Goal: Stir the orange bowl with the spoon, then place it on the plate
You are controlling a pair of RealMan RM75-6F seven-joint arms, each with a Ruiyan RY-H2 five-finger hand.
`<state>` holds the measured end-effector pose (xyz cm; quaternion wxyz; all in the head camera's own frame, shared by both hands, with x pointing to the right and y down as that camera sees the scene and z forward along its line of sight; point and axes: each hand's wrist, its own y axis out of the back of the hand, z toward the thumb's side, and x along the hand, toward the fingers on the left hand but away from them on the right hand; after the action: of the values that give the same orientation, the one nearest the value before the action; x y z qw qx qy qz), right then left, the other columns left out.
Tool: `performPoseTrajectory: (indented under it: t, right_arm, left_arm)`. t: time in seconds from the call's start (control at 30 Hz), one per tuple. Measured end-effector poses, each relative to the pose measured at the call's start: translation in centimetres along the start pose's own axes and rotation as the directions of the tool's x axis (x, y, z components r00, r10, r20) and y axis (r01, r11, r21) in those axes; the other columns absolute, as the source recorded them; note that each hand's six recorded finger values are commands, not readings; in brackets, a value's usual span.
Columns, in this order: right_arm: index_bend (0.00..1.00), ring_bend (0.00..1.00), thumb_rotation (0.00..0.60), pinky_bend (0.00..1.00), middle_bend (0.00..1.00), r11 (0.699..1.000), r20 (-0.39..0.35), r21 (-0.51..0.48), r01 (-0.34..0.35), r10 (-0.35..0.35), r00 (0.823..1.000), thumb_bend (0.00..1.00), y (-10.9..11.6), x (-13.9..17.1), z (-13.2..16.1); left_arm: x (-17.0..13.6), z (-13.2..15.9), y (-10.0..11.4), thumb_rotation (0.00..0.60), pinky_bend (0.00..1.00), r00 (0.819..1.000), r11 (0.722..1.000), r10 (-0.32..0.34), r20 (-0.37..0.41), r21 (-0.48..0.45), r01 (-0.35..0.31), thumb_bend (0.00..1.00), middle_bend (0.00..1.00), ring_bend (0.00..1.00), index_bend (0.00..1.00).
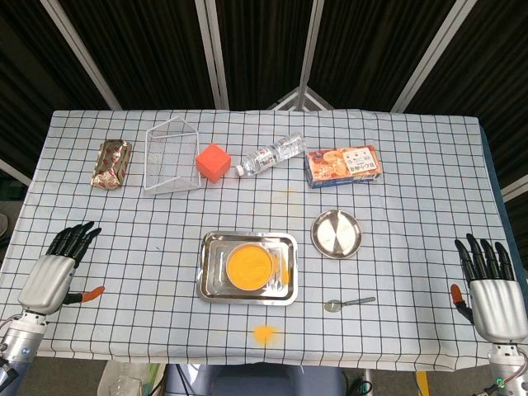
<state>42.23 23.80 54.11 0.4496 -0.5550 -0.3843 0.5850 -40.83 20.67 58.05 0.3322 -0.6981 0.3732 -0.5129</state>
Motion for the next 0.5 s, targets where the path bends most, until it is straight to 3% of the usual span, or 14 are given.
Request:
performPoseTrajectory:
  t: [0.27, 0.5]
  right_arm:
    - [0.00, 0.00, 0.600, 0.00, 0.00, 1.000, -0.016, -0.014, -0.009, 0.009, 1.000, 0.45, -0.2, 0.1, 0.5]
    - [0.26, 0.00, 0.600, 0.00, 0.00, 0.996, -0.093, -0.080, -0.045, 0.038, 0.995, 0.45, -0.8, -0.2, 3.3]
  left_arm:
    - [0.0, 0.1, 0.2, 0.600, 0.02, 1.000, 1.000, 0.008, 0.002, 0.001, -0.008, 0.00, 0.00, 0.00, 0.00]
    - [-0.1, -0.2, 0.1, 0.600, 0.02, 1.000, 1.000, 0.006, -0.011, -0.002, -0.006, 0.00, 0.00, 0.00, 0.00]
